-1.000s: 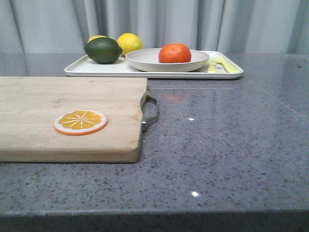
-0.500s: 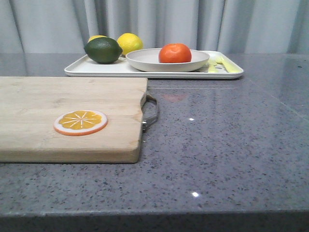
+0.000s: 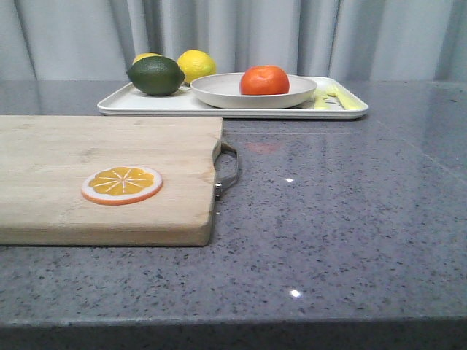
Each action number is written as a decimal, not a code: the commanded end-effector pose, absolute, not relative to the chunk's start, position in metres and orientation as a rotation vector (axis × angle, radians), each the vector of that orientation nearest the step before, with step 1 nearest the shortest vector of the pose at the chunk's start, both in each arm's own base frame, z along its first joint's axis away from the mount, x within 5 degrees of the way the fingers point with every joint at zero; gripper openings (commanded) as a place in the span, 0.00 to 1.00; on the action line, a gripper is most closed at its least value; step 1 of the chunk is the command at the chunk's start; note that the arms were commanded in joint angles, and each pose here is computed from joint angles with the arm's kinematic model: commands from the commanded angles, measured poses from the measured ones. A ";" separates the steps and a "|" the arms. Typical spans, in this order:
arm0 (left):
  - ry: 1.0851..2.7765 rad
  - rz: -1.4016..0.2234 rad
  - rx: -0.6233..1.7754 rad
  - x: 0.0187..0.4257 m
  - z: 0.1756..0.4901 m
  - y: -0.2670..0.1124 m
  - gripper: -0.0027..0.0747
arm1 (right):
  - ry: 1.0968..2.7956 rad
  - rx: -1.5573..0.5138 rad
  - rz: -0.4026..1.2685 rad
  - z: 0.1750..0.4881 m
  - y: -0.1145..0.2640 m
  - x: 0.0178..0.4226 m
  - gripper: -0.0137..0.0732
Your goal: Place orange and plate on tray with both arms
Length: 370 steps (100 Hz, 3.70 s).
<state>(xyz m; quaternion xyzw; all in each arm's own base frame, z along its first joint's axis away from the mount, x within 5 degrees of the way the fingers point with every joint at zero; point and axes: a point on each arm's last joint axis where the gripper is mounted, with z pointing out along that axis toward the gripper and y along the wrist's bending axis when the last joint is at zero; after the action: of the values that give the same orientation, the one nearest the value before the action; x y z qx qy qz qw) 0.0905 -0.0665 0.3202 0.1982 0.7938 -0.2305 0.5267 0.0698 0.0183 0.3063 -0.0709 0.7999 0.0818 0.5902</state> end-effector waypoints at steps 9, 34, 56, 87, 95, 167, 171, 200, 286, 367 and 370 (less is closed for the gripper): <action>1.805 -0.549 0.440 0.093 0.335 -0.065 0.01 | 1.783 -0.152 0.177 0.319 0.017 0.072 0.08; 1.644 -0.410 0.328 0.093 0.339 -0.047 0.01 | 1.783 -0.152 0.177 0.319 0.017 0.072 0.08; 1.474 -0.288 0.166 0.082 0.326 -0.025 0.01 | 1.783 -0.152 0.177 0.319 0.017 0.072 0.08; 1.434 -0.116 0.016 0.063 0.277 -0.005 0.01 | 1.783 -0.152 0.177 0.319 0.017 0.072 0.08; 1.415 -0.089 -0.009 0.060 0.267 -0.003 0.01 | 1.783 -0.152 0.177 0.319 0.017 0.072 0.08; 1.381 -0.047 -0.052 0.052 0.219 0.001 0.01 | 1.782 -0.152 0.177 0.319 0.017 0.072 0.08; 1.391 -0.048 -0.051 0.052 0.218 0.001 0.01 | 1.782 -0.152 0.177 0.319 0.017 0.072 0.08; 1.407 -0.049 -0.050 0.053 0.216 0.001 0.01 | 1.782 -0.152 0.177 0.319 0.017 0.072 0.08; 1.406 -0.049 -0.051 0.053 0.217 0.001 0.01 | 1.782 -0.152 0.177 0.319 0.017 0.072 0.08; 1.406 -0.049 -0.051 0.053 0.217 0.001 0.01 | 1.386 0.029 0.096 0.279 0.003 0.071 0.08; 1.406 -0.049 -0.051 0.053 0.217 0.001 0.01 | 1.385 0.039 0.094 0.276 0.002 0.070 0.08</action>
<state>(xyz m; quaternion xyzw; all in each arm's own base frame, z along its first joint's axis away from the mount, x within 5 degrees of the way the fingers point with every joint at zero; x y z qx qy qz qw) 0.0560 -0.0004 0.2100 -0.0165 0.6859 -0.0206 0.7272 0.0732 0.0037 0.2664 0.0102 0.6899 0.0468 0.7223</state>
